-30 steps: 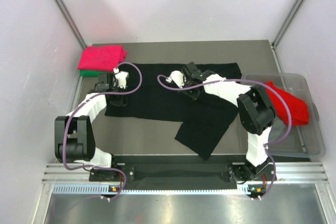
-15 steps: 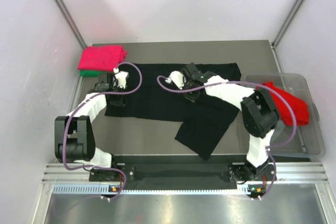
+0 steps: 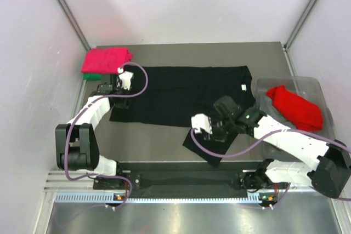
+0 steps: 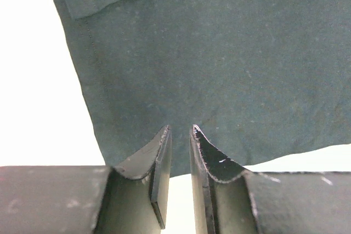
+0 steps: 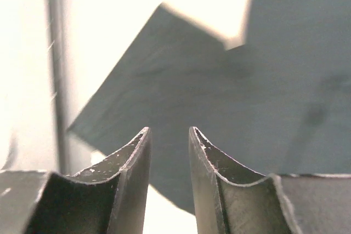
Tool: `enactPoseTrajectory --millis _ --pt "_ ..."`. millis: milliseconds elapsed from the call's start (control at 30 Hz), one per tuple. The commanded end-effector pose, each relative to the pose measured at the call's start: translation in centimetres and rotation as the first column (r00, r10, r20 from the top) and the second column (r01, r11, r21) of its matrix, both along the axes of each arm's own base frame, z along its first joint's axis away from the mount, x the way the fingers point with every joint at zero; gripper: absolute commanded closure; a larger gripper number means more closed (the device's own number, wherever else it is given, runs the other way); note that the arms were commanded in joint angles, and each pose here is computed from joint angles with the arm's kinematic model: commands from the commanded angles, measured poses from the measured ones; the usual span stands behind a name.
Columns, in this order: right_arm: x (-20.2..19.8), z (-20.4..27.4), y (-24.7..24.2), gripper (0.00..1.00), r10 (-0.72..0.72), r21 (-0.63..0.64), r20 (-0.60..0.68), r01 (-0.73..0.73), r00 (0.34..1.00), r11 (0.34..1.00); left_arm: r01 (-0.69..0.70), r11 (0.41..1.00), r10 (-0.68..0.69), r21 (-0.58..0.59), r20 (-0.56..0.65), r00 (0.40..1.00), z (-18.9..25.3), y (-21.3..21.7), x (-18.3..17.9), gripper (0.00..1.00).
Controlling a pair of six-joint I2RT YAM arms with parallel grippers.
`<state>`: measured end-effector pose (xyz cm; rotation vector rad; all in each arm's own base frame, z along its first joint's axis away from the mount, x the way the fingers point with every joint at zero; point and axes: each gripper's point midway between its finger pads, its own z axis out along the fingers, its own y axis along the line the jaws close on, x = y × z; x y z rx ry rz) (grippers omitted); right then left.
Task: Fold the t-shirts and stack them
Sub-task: Fold the tshirt
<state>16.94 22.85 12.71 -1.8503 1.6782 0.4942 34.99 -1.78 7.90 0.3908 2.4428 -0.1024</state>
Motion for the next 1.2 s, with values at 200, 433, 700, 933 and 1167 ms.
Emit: enactPoseTrajectory --millis 200,433,700,933,1167 --pt "-6.8 -7.0 -2.2 0.68 0.265 -0.147 -0.052 -0.270 0.963 0.952 -0.028 0.998 0.025 0.063 0.046 0.999 2.3 1.2 0.7 0.75" --pt "-8.4 -8.6 -2.7 0.68 0.337 -0.195 -0.046 -0.339 0.941 0.920 -0.039 0.996 0.037 0.081 0.026 0.999 1.5 1.5 0.9 0.75" --pt "-8.8 -10.6 -2.5 0.67 0.353 -0.260 -0.045 -0.352 0.934 0.899 -0.044 0.995 0.043 0.085 0.015 0.999 0.8 1.7 1.1 0.75" --pt "-8.6 -11.7 -2.7 0.66 0.338 -0.307 -0.051 -0.337 0.940 0.890 -0.044 0.995 0.043 0.089 0.016 0.999 0.5 1.7 1.1 0.74" --pt "-7.8 -12.1 -2.6 0.93 0.302 -0.329 -0.017 -0.290 0.953 0.899 -0.039 0.993 0.038 0.111 0.012 0.999 0.1 2.0 0.9 0.74"
